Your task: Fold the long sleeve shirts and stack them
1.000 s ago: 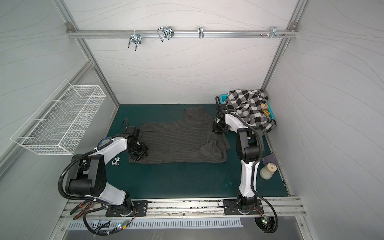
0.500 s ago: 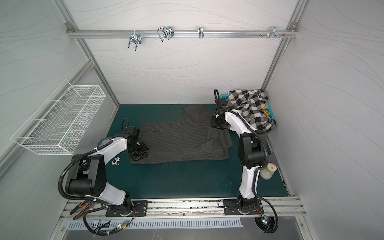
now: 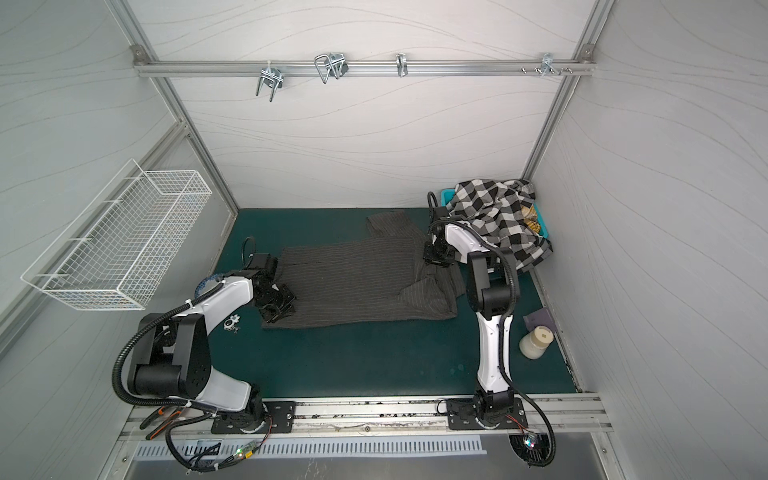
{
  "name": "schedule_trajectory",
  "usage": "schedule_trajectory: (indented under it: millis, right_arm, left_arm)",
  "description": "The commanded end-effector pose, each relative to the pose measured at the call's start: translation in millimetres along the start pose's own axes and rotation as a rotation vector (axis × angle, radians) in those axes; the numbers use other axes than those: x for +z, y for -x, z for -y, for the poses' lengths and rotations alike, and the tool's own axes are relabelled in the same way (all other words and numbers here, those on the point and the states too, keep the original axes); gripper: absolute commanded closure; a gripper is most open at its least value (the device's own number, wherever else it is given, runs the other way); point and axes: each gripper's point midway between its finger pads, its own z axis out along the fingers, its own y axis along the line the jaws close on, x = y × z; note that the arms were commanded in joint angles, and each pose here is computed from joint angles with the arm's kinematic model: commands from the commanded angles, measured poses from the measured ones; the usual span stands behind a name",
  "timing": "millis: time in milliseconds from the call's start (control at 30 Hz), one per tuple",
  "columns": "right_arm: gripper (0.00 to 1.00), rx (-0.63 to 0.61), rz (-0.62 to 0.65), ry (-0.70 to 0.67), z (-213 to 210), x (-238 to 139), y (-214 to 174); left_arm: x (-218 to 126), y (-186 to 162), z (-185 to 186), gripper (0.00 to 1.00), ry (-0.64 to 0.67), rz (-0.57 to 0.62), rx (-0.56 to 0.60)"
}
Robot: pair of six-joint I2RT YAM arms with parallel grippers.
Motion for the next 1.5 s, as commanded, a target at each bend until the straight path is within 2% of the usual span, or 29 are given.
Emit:
schedule_trajectory:
  millis: [0,100,167,267,367,400,500,600,933,1000,1067,1133,1200,1333,1467]
  right_arm:
    - [0.62,0.002,-0.011,-0.01,7.5,9.4,3.7]
    - [0.79,-0.008,-0.02,-0.008,7.0,18.1,5.0]
    - [0.85,-0.012,-0.03,-0.015,7.9,20.9,5.5]
    - [0.85,-0.016,-0.019,-0.016,7.0,16.1,7.1]
    - [0.78,-0.026,0.007,-0.019,4.6,5.5,10.3]
    - [0.79,-0.027,0.014,-0.018,3.5,2.4,11.8]
    - [0.93,-0.034,0.021,-0.014,1.4,-2.5,14.3]
    - [1.0,-0.041,0.022,-0.014,-1.5,-6.1,14.5]
    - [1.0,-0.095,0.111,0.008,-27.7,-53.1,19.7]
    - [0.88,-0.092,0.13,0.021,-30.7,-60.3,21.3]
    - [0.86,-0.086,0.13,0.025,-30.7,-59.4,22.1]
    - [0.9,-0.085,0.118,0.018,-29.1,-52.8,21.6]
    - [1.0,-0.081,0.103,0.018,-27.2,-45.2,20.8]
    - [1.0,-0.083,0.102,0.025,-27.9,-42.2,20.3]
    - [1.0,-0.137,0.153,0.119,-54.0,-69.9,22.5]
  left_arm:
    - [-1.5,2.2,-3.2,0.88,0.006,0.008,-0.008]
    - [-0.9,2.3,-5.5,0.88,0.012,0.008,-0.009]
    - [-1.2,2.7,-5.9,0.88,0.011,0.01,-0.007]
    - [-1.9,2.8,-7.0,0.88,0.014,0.014,-0.005]
    - [-3.6,3.1,-6.5,0.88,0.012,0.018,-0.004]
    - [-4.6,3.3,-6.5,0.88,0.011,0.021,-0.003]
    - [-6.7,3.2,-7.1,0.88,0.01,0.027,-0.002]
    - [-7.8,3.3,-7.9,0.88,0.011,0.032,-0.002]
    - [-6.7,4.2,-7.9,0.88,0.013,0.034,0.0]
    - [-5.9,3.7,-9.3,0.88,0.017,0.032,-0.003]
    - [-5.0,2.5,-9.2,0.88,0.013,0.029,-0.005]
    - [-3.9,1.4,-9.6,0.88,0.011,0.025,-0.008]
    - [-4.4,1.8,-9.1,0.88,0.008,0.026,-0.008]
    - [-5.0,1.8,-8.9,0.88,0.007,0.026,-0.005]
    - [-6.7,4.7,-5.8,0.89,0.002,0.033,-0.01]
